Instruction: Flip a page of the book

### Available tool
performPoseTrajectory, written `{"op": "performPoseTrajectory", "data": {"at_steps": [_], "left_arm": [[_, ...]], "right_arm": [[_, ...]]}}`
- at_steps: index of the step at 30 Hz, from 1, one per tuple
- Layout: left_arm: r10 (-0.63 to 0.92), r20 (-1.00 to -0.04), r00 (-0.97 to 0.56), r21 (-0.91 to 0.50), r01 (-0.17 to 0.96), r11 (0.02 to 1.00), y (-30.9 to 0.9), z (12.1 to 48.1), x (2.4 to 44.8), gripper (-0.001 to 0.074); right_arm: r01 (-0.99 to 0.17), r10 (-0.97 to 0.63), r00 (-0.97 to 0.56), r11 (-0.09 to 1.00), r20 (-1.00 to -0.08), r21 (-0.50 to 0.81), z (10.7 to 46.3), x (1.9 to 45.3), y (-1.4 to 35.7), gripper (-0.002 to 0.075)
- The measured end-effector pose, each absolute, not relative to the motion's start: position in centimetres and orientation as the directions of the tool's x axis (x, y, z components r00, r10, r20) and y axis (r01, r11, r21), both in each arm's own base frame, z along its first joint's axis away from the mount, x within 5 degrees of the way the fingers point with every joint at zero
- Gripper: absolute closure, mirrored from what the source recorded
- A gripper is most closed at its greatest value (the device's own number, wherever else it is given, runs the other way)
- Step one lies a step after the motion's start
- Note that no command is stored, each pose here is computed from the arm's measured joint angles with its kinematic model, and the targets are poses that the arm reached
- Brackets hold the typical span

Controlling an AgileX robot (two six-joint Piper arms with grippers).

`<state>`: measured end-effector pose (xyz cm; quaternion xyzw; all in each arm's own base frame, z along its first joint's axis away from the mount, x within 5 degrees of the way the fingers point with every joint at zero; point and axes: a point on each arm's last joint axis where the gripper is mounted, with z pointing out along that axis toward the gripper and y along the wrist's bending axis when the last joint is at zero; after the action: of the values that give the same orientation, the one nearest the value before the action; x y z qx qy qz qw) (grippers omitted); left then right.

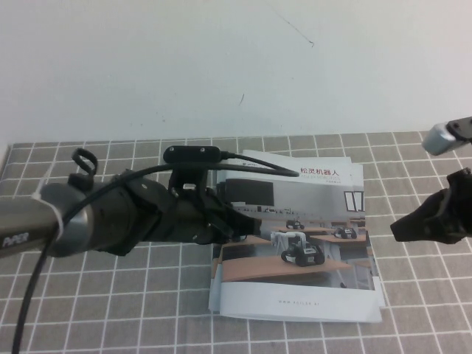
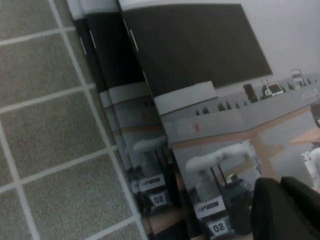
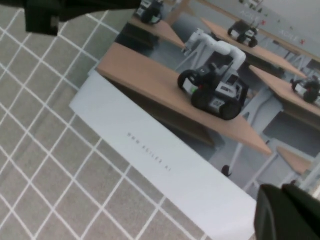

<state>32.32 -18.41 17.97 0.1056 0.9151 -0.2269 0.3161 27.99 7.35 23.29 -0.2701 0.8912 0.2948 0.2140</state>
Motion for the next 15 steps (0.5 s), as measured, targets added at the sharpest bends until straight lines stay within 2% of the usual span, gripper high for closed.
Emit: {"op": "performPoseTrajectory", "data": {"at_steps": [4,6,9,12,15], "left_arm": [[0.033,-0.607,-0.794,-0.343,0.299,0.89,-19.2,16.3,32.6,0.0738],[0.029,-0.593,-0.805,-0.341,0.283,0.896,-19.2,15.4,32.8,0.0738],[0.025,-0.58,-0.814,-0.338,0.268,0.902,-19.2,14.6,33.0,0.0738],[0.019,-0.584,-0.811,-0.328,0.258,0.909,-19.2,14.3,33.1,0.0738],[0.018,-0.588,-0.808,-0.327,0.258,0.909,-19.2,14.4,33.2,0.0738]], "right_arm": [[-0.591,-0.365,-0.78,0.696,-0.509,0.407,22.0,29.7,7.6,0.0724],[-0.584,-0.366,-0.787,0.699,-0.496,0.412,21.4,30.4,7.6,0.0699],[-0.562,-0.354,-0.803,0.716,-0.478,0.414,20.3,31.5,7.6,0.0601],[-0.479,-0.284,-0.85,0.766,-0.444,0.428,19.0,32.7,7.4,0.0475],[-0.406,-0.225,-0.889,0.79,-0.399,0.46,17.8,33.6,7.4,0.0411]]}}
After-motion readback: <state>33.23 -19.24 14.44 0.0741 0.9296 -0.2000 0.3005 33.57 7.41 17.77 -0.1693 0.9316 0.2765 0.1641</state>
